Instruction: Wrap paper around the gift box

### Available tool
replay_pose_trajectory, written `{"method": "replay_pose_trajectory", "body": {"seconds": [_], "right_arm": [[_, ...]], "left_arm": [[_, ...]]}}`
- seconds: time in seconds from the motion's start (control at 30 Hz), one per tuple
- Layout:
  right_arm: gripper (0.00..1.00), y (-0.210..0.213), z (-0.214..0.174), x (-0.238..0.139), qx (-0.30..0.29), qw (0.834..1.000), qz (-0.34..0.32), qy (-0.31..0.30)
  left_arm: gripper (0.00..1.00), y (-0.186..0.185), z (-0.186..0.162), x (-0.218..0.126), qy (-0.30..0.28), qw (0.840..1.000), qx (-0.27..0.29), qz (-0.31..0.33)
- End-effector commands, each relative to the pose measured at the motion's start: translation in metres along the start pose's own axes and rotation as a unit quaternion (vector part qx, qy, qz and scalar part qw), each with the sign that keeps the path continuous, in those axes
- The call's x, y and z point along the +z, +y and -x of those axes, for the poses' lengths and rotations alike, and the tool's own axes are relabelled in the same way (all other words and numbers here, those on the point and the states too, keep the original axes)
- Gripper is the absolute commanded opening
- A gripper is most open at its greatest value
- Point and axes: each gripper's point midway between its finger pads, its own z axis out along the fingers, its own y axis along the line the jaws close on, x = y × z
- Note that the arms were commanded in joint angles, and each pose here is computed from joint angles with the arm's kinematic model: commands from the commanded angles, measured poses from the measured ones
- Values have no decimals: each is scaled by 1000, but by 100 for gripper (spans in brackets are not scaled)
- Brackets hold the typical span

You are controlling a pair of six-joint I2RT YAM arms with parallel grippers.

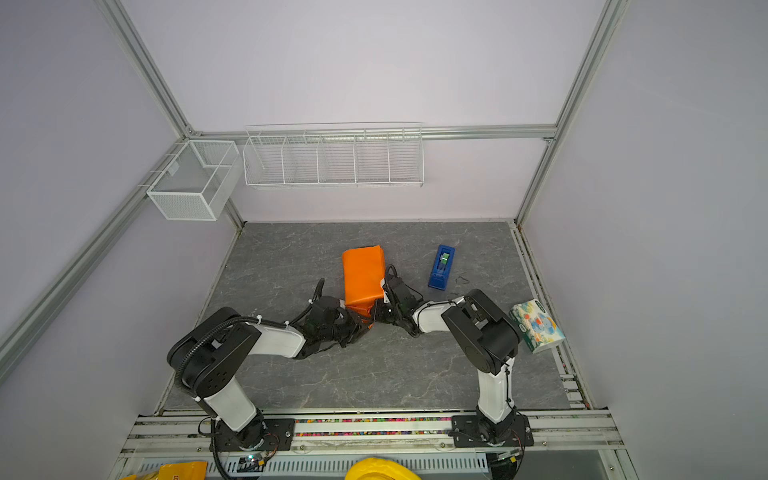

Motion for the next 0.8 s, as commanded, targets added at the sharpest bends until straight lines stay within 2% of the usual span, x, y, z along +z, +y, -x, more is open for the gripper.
{"method": "replay_pose_trajectory", "body": {"seconds": [0.0, 0.3, 0.77], "right_arm": [[8, -3, -6, 4, 8, 1000, -6, 9], [8, -3, -6, 3, 7, 1000, -5, 9], [8, 0, -6, 1, 5, 1000, 0, 7]], "left_arm": [[33, 29, -4, 2, 0, 999, -36, 39], [21, 25, 7, -3, -18, 998, -13, 61], [10, 13, 17, -2, -28, 999, 1, 36]]}}
